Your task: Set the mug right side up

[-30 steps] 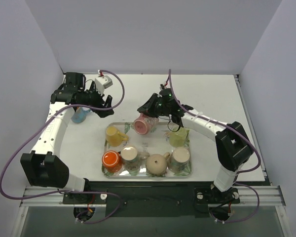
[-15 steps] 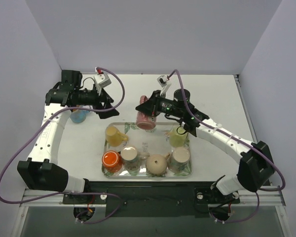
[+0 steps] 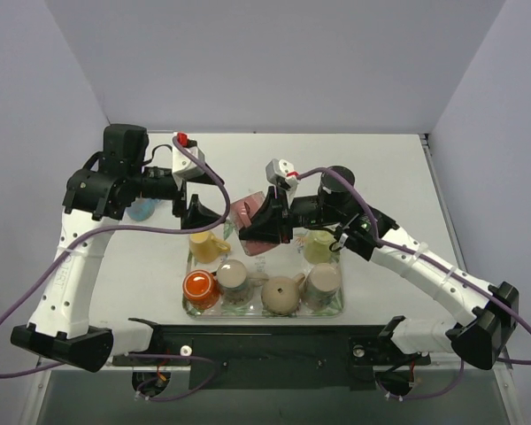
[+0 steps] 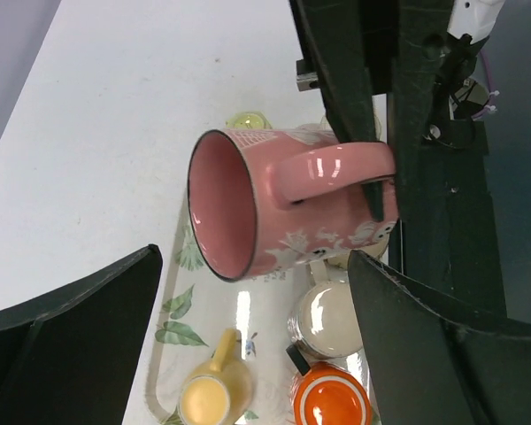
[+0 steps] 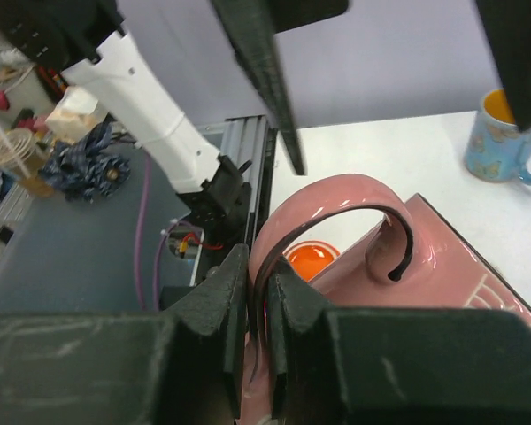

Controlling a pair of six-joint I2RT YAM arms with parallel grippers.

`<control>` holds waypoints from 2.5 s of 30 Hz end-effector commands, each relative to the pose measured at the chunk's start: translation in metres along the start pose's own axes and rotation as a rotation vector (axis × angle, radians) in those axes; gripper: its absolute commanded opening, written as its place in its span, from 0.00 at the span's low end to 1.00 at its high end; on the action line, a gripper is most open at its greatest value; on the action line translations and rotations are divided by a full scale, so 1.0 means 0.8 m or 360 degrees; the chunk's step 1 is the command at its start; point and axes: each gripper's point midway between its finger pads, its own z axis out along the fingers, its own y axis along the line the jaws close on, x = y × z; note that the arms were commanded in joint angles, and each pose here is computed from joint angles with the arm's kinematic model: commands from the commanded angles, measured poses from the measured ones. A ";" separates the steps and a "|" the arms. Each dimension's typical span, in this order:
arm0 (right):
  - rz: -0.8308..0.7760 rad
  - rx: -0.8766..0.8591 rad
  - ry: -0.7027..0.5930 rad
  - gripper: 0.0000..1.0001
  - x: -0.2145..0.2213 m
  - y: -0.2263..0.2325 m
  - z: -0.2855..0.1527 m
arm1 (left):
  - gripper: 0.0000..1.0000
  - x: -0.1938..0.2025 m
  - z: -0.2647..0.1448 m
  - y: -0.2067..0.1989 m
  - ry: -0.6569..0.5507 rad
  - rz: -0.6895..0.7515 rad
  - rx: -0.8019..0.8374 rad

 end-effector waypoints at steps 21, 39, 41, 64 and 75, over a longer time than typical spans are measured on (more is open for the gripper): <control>-0.0598 -0.0086 -0.0126 0.00 -0.052 0.033 -0.021 | 0.00 0.055 0.070 -0.064 0.0135 -0.0205 0.0552; 0.0043 0.1532 -0.0036 0.85 -0.006 -0.184 -0.129 | 0.00 0.173 -0.064 0.196 0.0867 -0.0435 -0.1283; 0.0057 0.1530 -0.0014 0.85 0.006 -0.183 -0.130 | 0.00 0.199 -0.066 0.217 0.0885 -0.0505 -0.1302; 0.0628 0.2302 0.0102 0.95 0.083 -0.218 -0.257 | 0.00 0.370 0.028 0.307 0.1010 -0.1149 -0.1322; 0.1060 0.2224 0.0297 0.83 0.113 -0.190 -0.177 | 0.66 0.300 0.003 0.300 0.0855 -0.1043 -0.1296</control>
